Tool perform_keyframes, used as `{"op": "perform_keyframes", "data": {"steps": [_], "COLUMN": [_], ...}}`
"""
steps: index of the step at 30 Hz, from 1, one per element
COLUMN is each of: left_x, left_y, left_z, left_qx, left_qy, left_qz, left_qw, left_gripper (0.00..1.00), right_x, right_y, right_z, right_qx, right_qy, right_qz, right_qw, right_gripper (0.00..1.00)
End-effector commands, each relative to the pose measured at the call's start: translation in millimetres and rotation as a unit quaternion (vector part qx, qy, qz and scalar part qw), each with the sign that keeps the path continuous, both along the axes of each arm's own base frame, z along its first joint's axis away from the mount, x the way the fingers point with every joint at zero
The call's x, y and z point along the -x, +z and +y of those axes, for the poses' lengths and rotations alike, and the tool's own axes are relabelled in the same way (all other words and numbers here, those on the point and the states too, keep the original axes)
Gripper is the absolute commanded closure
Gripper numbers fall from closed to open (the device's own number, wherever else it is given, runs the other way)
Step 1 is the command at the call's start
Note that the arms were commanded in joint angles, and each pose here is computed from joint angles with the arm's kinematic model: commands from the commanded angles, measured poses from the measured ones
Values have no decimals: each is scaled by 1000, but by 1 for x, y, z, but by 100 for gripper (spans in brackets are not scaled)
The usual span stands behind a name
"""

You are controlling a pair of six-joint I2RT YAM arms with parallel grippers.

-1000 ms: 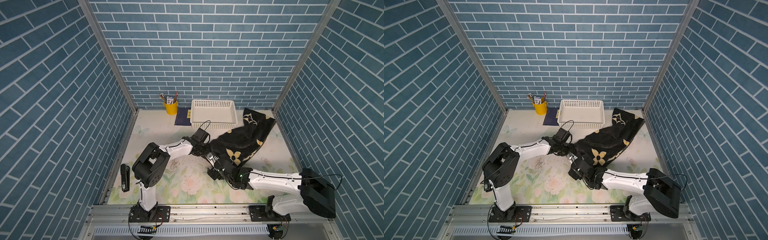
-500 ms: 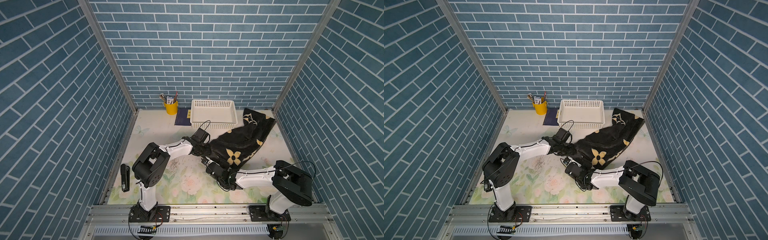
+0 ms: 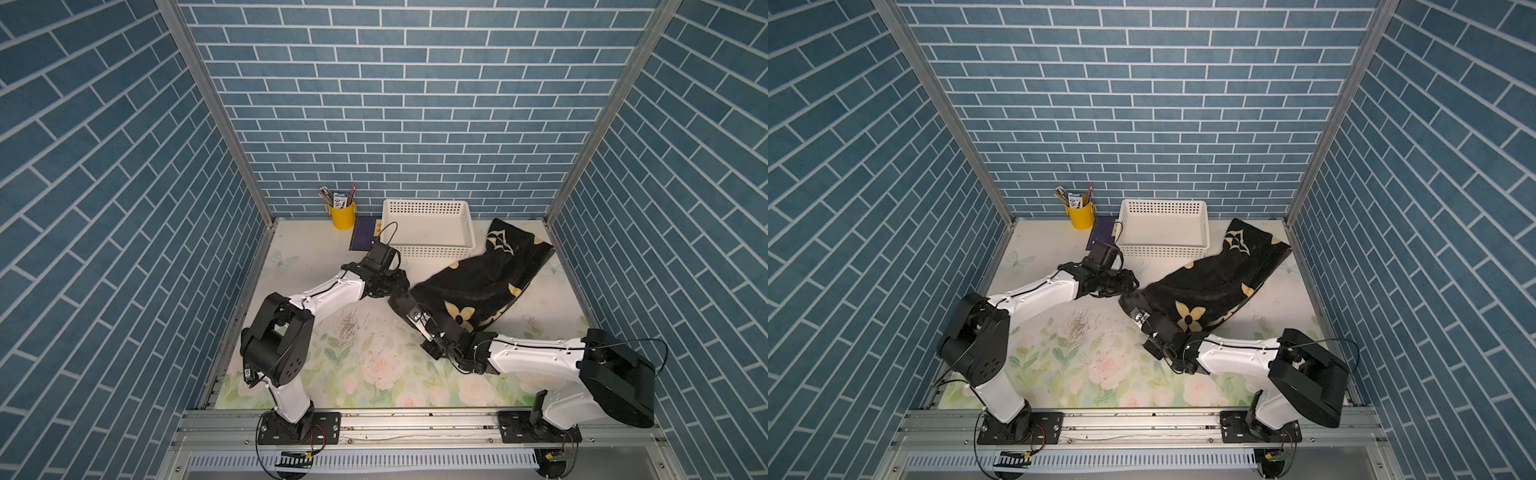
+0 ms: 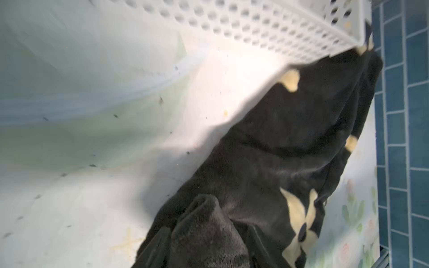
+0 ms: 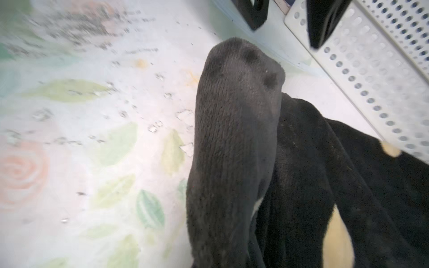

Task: Roll up the pillowcase
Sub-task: Roll the pillowcase at the center of the board.

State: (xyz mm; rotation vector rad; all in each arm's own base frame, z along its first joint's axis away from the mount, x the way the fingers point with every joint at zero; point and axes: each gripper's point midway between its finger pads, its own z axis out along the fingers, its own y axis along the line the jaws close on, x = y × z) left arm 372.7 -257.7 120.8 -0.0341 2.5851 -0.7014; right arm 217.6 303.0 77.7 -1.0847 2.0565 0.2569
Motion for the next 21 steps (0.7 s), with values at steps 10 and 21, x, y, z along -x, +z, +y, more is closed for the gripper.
{"op": "perform_keyframes", "data": {"steps": [10,21], "left_x": [9,34], "left_y": [16,2], "left_z": [8,-32], "left_qx": [16,14], "left_qy": [-11,-90], "left_qz": [-14,-12], "left_qw": [1000,996], "left_gripper": [42,43], "right_x": [1,-31], "right_y": [-28,-53], "right_z": [-20,-66], "right_qx": [-213,-296], "right_qy": [-25,-136], "right_qz": [288,396], "right_qw": [933,859], "right_gripper": [100,100]}}
